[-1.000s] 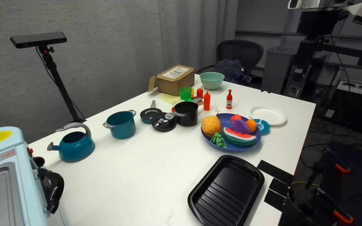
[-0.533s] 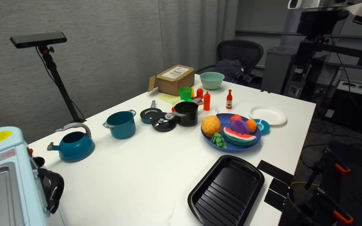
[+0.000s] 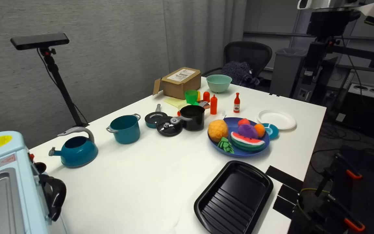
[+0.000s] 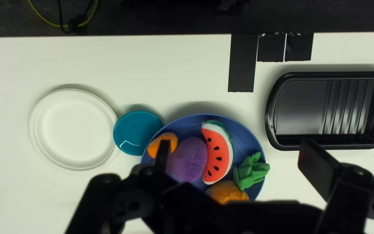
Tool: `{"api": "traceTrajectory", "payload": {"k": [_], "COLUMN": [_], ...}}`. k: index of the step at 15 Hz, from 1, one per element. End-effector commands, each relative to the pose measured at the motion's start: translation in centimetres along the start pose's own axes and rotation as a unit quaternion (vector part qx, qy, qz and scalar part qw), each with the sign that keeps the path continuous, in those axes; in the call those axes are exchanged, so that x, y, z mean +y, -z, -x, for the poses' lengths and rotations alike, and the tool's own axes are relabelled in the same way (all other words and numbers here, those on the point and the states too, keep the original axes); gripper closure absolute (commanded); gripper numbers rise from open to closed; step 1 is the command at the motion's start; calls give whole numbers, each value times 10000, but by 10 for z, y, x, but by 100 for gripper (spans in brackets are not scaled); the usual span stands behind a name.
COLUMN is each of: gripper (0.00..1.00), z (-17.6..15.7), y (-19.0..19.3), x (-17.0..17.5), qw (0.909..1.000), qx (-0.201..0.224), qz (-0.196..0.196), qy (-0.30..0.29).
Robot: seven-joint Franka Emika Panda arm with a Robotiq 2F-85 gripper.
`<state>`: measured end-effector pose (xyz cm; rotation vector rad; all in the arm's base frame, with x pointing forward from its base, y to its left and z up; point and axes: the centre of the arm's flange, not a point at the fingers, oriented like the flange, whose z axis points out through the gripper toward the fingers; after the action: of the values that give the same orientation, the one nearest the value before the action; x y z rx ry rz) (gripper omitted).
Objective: Put the pineapple and watermelon plushies on the black plate, then put the purple and strawberry plushies in the black pot, then the orange plushie on the white plate
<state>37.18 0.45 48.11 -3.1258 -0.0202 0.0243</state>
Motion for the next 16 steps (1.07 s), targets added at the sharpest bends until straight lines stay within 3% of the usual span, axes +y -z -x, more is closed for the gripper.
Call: {"api": "traceTrajectory", "payload": {"k": [1,10,16], "gripper": [0,0,0], "z": [0,-60,-130], "y": [0,-11,-52], "x": [0,2,-2], "qw": [10000,9958,9970], "qx": [0,910,726], "qz": [0,8,52], "qy": [0,-128,-262]}}
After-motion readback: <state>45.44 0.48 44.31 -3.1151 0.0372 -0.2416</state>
